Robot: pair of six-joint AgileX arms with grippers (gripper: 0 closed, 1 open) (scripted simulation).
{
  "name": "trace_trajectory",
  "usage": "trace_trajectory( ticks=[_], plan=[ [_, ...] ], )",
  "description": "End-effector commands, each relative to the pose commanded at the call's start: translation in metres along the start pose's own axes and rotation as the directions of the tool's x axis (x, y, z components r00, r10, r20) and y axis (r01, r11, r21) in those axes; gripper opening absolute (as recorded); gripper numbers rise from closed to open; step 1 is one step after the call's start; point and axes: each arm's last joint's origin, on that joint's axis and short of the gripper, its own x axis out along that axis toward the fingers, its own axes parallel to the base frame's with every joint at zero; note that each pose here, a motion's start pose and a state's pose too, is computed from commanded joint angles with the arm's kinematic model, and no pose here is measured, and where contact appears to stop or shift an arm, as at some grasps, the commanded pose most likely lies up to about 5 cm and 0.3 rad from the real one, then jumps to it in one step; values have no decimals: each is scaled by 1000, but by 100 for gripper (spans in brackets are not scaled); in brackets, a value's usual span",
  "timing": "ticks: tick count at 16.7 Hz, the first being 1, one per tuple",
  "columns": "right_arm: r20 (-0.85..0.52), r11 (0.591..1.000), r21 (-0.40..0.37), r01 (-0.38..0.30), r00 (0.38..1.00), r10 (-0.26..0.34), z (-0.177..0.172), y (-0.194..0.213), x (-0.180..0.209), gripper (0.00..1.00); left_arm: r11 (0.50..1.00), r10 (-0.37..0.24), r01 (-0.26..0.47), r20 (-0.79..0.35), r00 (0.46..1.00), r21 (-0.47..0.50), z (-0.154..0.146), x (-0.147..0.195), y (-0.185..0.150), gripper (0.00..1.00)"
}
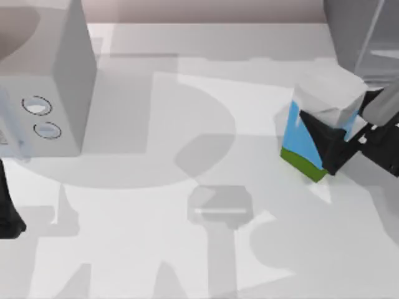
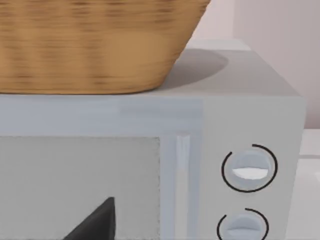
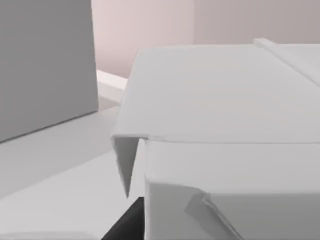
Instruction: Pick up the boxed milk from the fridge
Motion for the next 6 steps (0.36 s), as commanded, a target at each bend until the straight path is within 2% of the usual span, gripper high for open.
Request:
trace_trajectory(
  ticks=[6],
  plan=[
    [0, 1000, 0, 0, 1000, 0, 0, 0, 0, 100, 1000, 0, 0, 0, 1000, 0, 0, 0, 0, 100]
  ],
)
